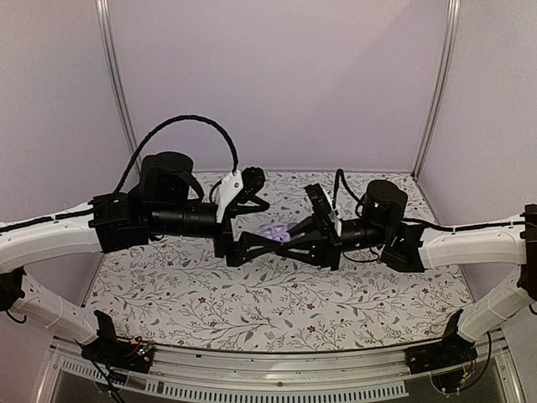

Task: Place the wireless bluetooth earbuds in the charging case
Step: Adjust the right earbud in the right side groove of the charging case.

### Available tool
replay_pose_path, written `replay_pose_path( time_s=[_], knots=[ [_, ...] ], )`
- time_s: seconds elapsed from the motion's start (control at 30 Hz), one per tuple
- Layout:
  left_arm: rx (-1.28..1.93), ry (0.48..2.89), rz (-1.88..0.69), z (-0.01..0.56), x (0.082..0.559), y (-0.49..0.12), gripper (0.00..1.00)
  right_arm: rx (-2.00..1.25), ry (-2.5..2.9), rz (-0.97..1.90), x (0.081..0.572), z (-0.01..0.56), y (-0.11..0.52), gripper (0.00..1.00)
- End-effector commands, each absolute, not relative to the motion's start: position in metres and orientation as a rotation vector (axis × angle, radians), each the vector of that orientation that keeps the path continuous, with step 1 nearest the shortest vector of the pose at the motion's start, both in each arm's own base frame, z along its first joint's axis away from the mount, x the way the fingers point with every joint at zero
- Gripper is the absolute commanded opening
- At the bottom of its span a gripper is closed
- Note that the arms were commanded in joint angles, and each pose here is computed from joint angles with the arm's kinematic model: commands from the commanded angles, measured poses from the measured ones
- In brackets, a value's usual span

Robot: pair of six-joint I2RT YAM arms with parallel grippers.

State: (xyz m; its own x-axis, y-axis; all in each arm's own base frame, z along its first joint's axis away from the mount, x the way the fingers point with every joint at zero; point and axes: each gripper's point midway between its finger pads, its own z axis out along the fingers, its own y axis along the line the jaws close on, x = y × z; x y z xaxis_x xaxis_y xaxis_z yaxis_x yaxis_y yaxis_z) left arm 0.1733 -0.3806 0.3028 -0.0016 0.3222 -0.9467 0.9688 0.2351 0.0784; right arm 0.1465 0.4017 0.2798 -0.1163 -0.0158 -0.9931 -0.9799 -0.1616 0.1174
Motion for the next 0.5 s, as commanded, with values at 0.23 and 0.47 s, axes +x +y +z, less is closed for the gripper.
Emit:
replay_pose_path(
  time_s=[0.23, 0.47],
  knots=[
    [1.221, 1.522, -0.842, 0.310, 0.187, -0.384, 0.91, -1.312, 1.181, 1.427, 0.142, 0.285, 0.411, 0.00],
    [1.220, 1.533, -0.871, 0.307, 0.189, -0.385, 0.90, -1.338, 1.178, 1.417, 0.137, 0.284, 0.418, 0.00]
  ],
)
